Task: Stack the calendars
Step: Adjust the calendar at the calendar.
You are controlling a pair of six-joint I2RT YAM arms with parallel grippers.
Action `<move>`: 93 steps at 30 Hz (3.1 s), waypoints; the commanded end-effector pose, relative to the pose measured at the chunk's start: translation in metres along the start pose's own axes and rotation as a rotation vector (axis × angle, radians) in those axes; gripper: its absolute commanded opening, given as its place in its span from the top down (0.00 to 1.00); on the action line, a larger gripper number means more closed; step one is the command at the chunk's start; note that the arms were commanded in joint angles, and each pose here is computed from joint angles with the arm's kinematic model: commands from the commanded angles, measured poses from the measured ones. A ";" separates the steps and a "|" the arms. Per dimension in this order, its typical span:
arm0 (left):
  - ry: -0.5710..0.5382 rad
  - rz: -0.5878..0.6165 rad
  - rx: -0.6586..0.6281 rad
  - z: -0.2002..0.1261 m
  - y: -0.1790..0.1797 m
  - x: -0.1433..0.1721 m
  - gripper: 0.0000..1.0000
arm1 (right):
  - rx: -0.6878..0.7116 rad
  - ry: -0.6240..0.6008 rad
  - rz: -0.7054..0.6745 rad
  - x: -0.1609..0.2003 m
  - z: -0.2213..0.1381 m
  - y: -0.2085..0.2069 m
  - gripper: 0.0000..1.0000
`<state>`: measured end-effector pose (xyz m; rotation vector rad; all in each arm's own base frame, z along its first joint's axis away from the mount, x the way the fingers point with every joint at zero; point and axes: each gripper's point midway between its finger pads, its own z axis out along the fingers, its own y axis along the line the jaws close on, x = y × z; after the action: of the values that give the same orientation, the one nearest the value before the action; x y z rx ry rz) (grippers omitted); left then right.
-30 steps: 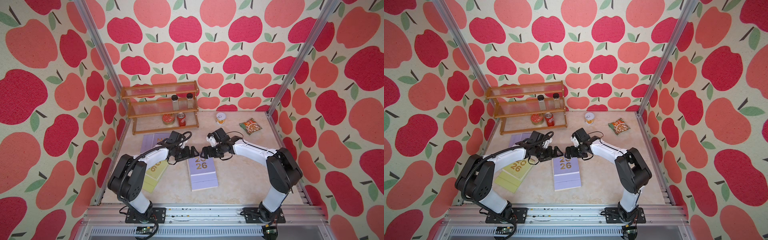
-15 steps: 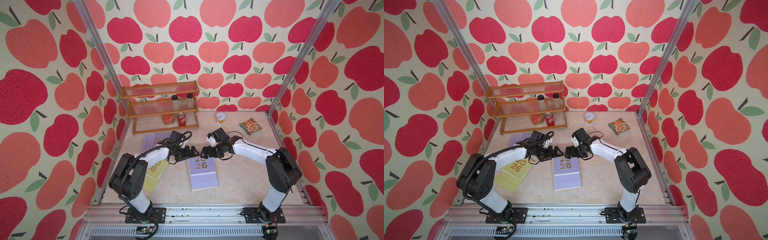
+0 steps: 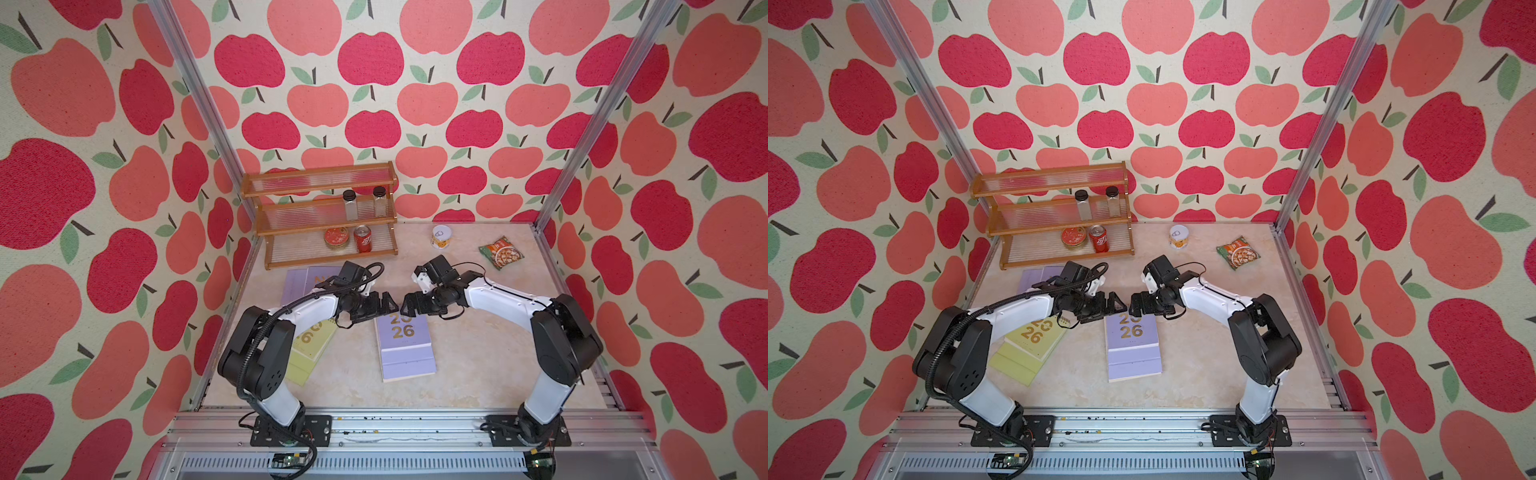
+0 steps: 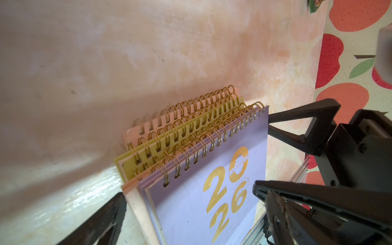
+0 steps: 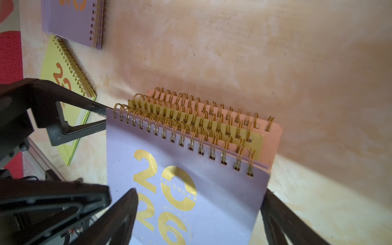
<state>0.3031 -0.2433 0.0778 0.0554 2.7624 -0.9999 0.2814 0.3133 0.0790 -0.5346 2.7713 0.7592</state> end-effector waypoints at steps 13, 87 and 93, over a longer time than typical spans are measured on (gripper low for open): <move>-0.025 0.042 0.015 -0.009 -0.013 -0.010 0.00 | 0.023 -0.026 0.022 -0.015 -0.011 -0.023 0.09; -0.407 -0.309 -0.469 -0.173 0.168 -0.082 0.00 | -0.051 -0.181 -0.215 -0.144 0.009 0.063 0.09; -0.377 -0.394 -0.510 -0.167 0.207 -0.080 0.00 | -0.101 -0.127 -0.240 -0.148 0.036 0.083 0.10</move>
<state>0.3801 0.0158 0.1094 -0.6328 2.5625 -0.3371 0.3954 0.4304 0.1306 -0.7307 2.4850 0.8116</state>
